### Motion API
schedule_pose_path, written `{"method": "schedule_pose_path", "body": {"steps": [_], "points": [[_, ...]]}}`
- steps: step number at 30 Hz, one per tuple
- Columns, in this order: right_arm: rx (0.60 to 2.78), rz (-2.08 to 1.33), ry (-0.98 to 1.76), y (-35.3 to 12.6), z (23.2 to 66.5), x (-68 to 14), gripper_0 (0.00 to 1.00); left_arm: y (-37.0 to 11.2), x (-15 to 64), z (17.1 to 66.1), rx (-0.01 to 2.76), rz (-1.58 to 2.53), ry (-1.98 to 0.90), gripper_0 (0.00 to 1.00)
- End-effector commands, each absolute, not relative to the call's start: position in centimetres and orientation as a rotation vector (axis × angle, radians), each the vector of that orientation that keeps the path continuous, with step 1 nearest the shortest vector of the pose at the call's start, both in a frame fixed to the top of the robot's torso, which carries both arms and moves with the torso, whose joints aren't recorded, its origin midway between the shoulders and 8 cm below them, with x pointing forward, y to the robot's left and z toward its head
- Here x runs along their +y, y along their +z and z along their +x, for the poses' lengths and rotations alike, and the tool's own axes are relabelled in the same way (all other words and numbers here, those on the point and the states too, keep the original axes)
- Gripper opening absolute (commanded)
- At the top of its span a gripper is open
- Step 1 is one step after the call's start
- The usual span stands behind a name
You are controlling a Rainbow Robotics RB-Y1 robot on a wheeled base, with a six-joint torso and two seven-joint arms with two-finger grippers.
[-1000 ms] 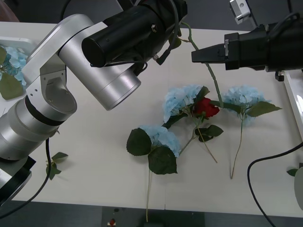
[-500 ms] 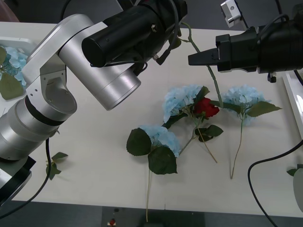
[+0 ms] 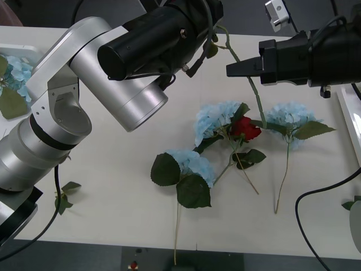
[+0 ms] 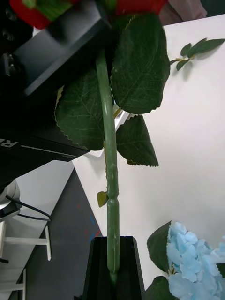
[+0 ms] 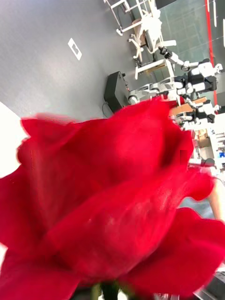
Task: Put the red flowers into the right box and the blue flowers into the left box
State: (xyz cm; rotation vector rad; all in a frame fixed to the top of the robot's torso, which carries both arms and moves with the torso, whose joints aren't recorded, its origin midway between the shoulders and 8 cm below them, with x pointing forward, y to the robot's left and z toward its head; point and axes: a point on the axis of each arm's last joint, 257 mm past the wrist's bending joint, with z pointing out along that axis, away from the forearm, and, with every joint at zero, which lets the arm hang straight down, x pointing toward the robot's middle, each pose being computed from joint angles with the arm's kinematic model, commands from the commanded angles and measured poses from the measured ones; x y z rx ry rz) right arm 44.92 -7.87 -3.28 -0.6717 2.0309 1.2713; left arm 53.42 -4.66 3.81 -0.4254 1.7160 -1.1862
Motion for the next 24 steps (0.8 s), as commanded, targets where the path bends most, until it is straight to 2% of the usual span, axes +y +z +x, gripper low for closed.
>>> {"method": "schedule_pose_path", "body": {"steps": [1,3,15,24], "points": [[2.02,-0.653,1.288,-1.3,44.6,-8.7,0.0,7.3,-5.1,53.1,1.65,-0.375,-1.195,0.95],[2.024,-0.649,1.286,-1.3,44.5,-9.1,0.0,7.3,-5.1,53.1,1.65,-0.373,-1.191,1.0],[2.051,-0.56,1.226,-1.6,44.4,-15.3,0.0,7.3,-5.0,53.2,1.647,-0.365,-1.182,1.0],[2.103,-0.346,1.077,-3.1,45.1,-24.0,0.0,6.7,-3.6,53.5,1.667,-0.312,-1.11,1.0]]}}
